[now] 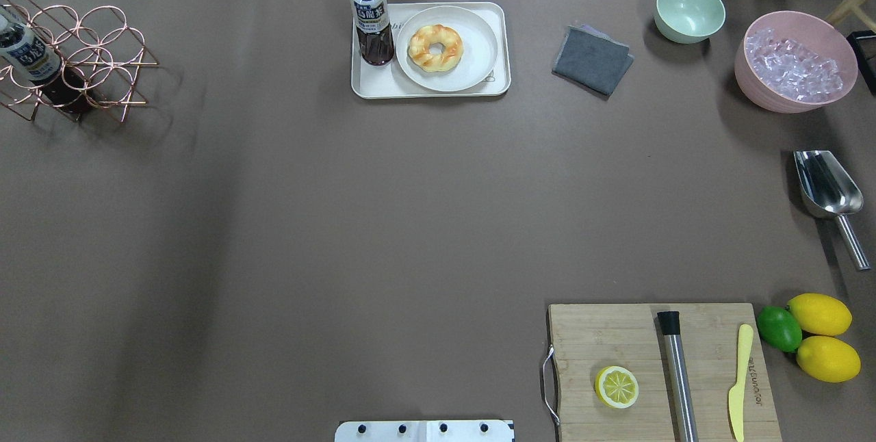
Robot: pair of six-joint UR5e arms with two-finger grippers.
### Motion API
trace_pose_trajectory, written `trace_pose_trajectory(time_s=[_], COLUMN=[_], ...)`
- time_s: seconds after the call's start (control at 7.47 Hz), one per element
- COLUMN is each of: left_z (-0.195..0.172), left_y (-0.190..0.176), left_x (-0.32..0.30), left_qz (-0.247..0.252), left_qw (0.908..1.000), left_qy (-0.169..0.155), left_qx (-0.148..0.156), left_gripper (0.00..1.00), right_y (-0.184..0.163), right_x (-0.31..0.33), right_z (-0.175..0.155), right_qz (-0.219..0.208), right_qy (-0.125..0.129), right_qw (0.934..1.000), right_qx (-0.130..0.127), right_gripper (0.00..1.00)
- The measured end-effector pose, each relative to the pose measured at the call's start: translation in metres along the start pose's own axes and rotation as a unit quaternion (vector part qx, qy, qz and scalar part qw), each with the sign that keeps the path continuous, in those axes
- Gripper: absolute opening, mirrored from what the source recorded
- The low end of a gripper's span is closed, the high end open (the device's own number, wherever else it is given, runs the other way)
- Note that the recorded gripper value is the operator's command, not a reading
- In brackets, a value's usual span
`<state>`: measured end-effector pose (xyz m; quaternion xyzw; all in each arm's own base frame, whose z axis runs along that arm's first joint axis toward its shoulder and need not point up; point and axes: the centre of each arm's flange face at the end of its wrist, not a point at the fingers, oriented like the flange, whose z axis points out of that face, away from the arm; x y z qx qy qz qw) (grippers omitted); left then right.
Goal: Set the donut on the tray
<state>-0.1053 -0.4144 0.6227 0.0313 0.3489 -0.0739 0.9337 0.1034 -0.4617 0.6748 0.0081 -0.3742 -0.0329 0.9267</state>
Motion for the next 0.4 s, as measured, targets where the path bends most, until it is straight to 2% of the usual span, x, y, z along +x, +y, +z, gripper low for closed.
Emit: trace_pose_trajectory(time_s=[0.4], left_z=[0.001], left_y=[0.0007], left_x=[-0.0012], left_qz=[-0.001], left_qw=[1.0], left_qy=[0.0], left_qx=[-0.001], left_gripper=[0.98], right_y=[-0.001], right_x=[-0.0001], right_z=[-0.0029], right_qz=[0.001], right_qy=[-0.001], right_qw=[1.0], right_qx=[0.003], right_gripper=[1.0])
